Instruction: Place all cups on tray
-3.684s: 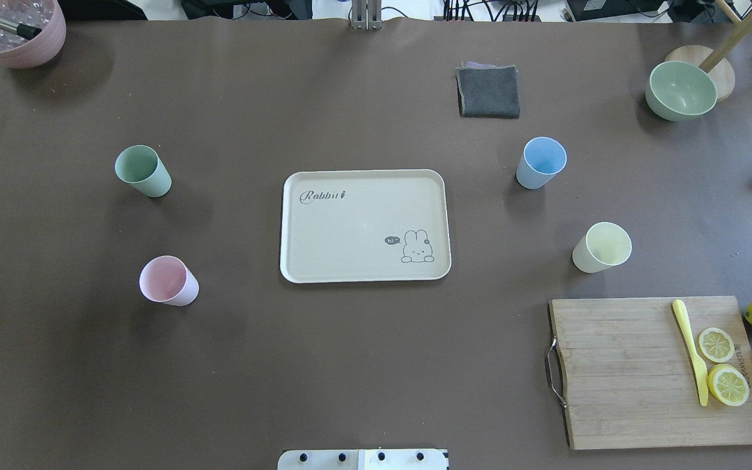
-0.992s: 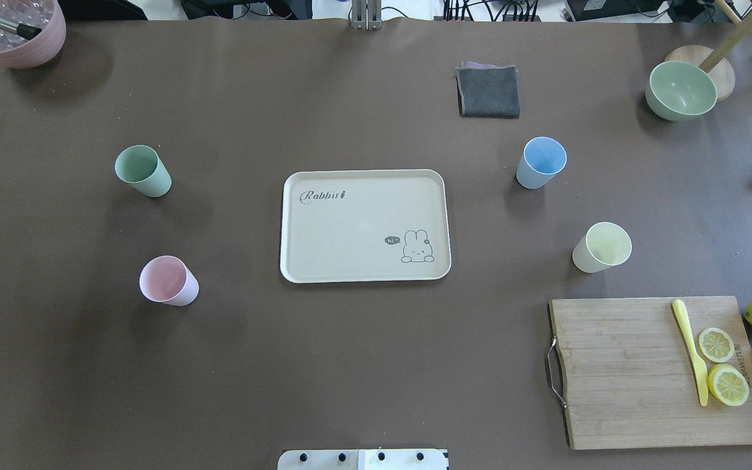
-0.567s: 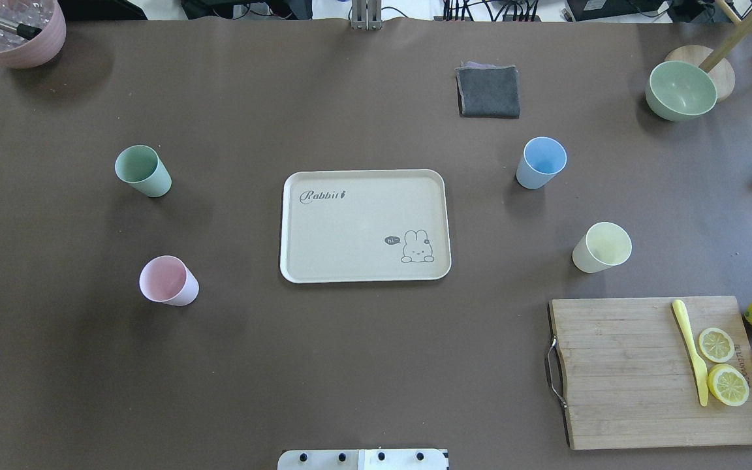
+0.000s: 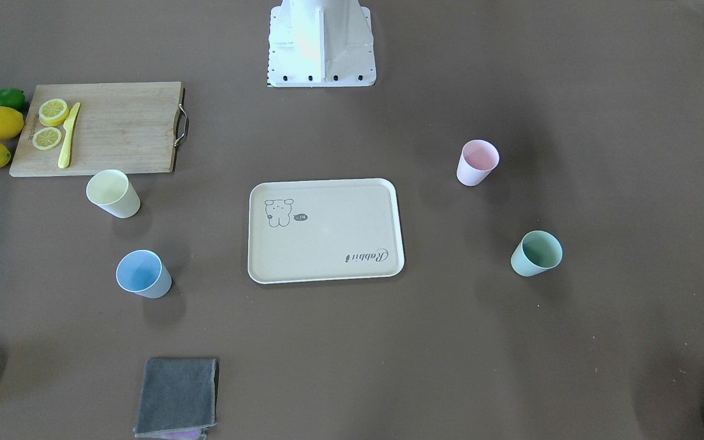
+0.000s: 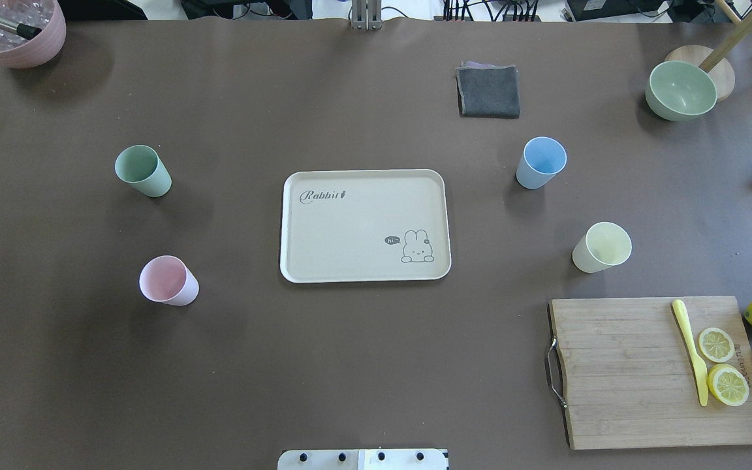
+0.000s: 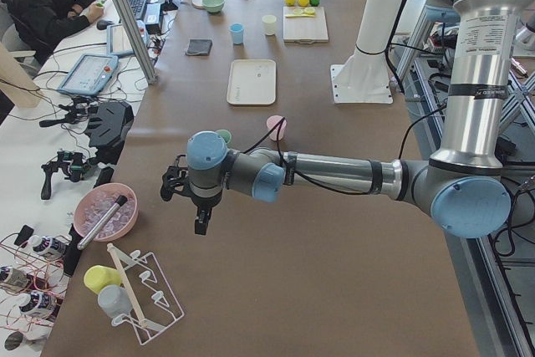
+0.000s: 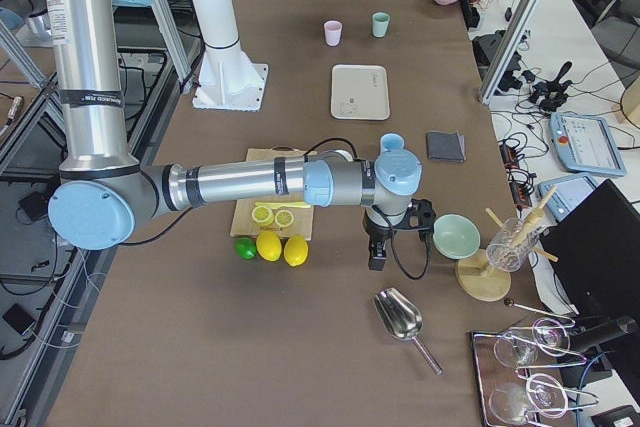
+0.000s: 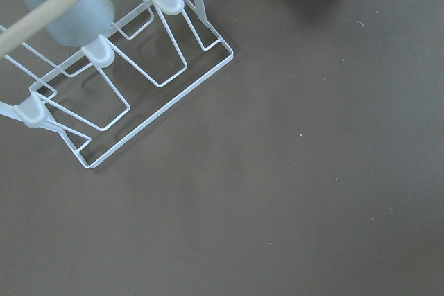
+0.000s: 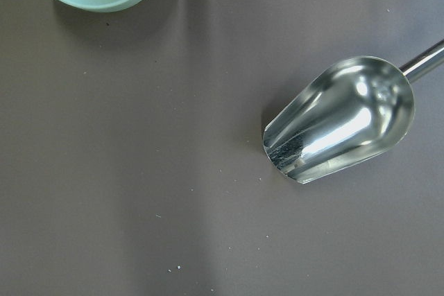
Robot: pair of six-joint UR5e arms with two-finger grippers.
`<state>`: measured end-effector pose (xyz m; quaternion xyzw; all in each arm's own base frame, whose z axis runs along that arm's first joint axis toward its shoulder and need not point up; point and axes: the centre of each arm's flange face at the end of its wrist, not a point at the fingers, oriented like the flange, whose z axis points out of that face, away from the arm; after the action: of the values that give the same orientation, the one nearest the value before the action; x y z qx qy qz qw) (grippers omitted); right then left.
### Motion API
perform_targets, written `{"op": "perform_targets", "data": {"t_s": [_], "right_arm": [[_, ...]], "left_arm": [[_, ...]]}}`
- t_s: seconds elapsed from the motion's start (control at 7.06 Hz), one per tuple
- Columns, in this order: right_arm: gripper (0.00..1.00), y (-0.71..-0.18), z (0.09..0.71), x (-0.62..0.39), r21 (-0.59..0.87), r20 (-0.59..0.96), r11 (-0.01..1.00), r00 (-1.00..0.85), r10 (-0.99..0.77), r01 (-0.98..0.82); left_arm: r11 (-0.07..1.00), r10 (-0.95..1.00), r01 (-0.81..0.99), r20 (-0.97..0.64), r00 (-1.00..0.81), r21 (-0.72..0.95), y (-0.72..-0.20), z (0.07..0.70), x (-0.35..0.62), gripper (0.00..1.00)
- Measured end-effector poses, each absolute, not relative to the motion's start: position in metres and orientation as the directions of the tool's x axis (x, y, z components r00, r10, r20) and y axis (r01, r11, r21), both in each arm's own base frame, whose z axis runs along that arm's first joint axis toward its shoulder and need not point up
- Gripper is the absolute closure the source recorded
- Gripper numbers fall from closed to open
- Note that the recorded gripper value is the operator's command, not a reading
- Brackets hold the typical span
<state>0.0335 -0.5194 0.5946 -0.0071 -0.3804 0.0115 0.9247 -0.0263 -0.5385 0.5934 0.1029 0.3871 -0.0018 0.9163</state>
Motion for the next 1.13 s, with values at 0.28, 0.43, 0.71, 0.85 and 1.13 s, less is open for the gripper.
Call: {"op": "perform_targets", "data": {"t_s": [0.28,0.43,0.71,0.85,1.13], "right_arm": [[0.00,-0.520,0.589,0.034,-0.011,0.705,1.000,0.709,0.019,-0.016],[0.00,-0.520,0.588,0.034,-0.008,0.705,1.000,0.709,0.017,-0.016],[0.00,-0.519,0.588,0.034,0.003,0.706,1.000,0.708,0.011,-0.018],[0.00,-0.518,0.589,0.034,0.009,0.706,1.000,0.708,0.007,-0.019],[0.00,-0.519,0.591,0.034,0.010,0.706,1.000,0.708,0.007,-0.020]], "left_arm": [[0.982,0.050,0.099,-0.728,0.684,0.161,-0.561,0.563,0.037,0.02],[0.980,-0.024,0.163,-0.742,0.670,0.116,-0.572,0.536,0.068,0.02],[0.970,-0.090,0.229,-0.747,0.659,0.085,-0.571,0.493,0.137,0.02],[0.972,-0.084,0.219,-0.747,0.659,0.083,-0.564,0.480,0.173,0.02],[0.978,-0.013,0.161,-0.735,0.678,0.132,-0.548,0.457,0.242,0.03]]}}
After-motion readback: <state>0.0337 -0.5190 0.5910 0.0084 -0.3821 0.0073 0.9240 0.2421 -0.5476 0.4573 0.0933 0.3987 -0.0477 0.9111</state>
